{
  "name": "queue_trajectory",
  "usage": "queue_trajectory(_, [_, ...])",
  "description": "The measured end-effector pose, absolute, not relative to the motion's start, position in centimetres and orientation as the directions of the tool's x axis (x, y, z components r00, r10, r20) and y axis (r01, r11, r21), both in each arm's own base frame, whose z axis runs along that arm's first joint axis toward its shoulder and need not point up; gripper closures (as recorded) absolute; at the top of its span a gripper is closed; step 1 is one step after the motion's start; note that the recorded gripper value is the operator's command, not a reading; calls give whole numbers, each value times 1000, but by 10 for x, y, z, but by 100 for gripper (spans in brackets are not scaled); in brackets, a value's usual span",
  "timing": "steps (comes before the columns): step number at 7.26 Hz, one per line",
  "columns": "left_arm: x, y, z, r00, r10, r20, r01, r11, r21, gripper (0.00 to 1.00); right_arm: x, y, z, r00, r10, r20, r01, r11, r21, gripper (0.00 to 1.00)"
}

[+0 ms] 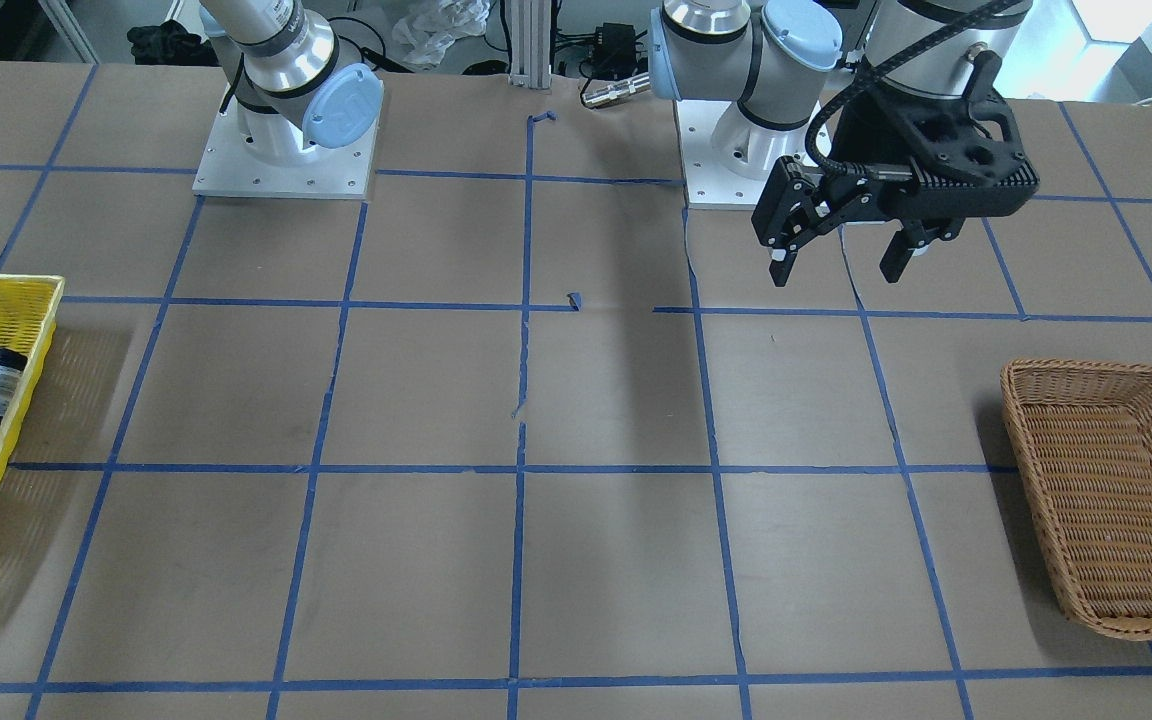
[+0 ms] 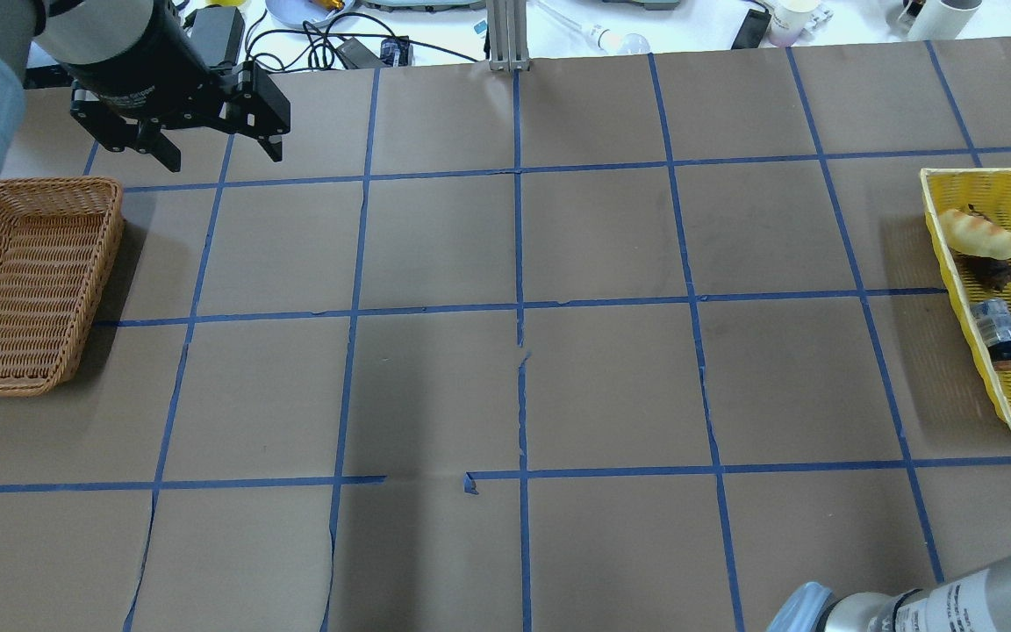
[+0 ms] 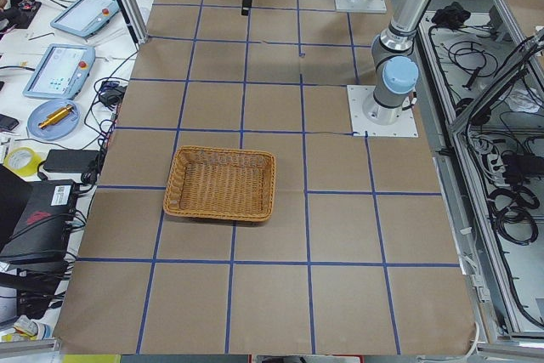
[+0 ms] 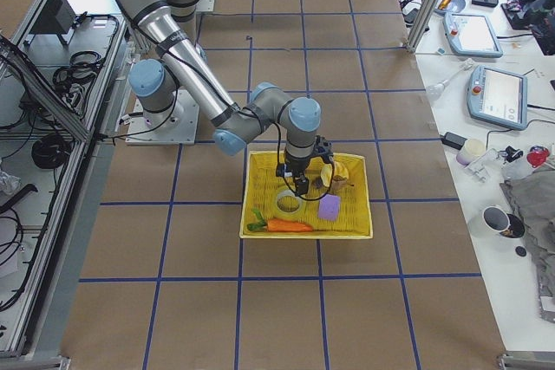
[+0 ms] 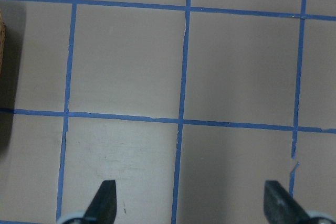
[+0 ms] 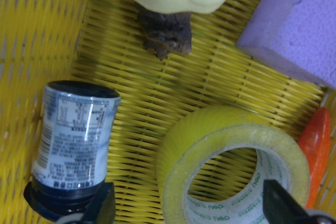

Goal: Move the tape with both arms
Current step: 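Reach the right gripper into the yellow crate and grasp the tape roll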

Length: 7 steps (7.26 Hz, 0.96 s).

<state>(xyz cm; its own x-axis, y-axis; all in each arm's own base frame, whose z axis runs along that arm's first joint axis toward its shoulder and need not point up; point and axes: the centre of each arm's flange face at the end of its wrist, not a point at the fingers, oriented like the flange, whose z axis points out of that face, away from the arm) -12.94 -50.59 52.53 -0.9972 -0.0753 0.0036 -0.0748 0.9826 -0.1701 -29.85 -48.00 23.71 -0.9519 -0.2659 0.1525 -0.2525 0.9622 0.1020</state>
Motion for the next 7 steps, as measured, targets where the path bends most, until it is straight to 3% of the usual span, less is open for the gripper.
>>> queue_trajectory(2, [-129, -506, 525, -997, -76, 4, -75, 983, -169, 0, -307, -459, 213, -962, -242, 124, -223, 963, 150, 0])
queue_trajectory(3, [-129, -506, 525, -997, -76, 5, -75, 983, -169, 0, -308, -453, 204, -966, -235, 109, -216, 963, 162, 10])
queue_trajectory(4, [-130, -506, 525, -997, -75, 5, -75, 983, -169, 0, -309, -451, 200, -967, -232, 102, -214, 963, 166, 38])
queue_trajectory(5, [-130, -506, 525, -997, -75, 5, -75, 983, -169, 0, -309, -450, 199, -968, -231, 101, -212, 963, 166, 82])
queue_trajectory(6, [-130, -506, 525, -997, -75, 5, -75, 983, -169, 0, -310, -451, 200, -968, -229, 102, -210, 963, 166, 100])
queue_trajectory(7, [-130, -506, 525, -997, -75, 5, -75, 983, -169, 0, -310, -451, 201, -968, -227, 105, -208, 964, 163, 100])
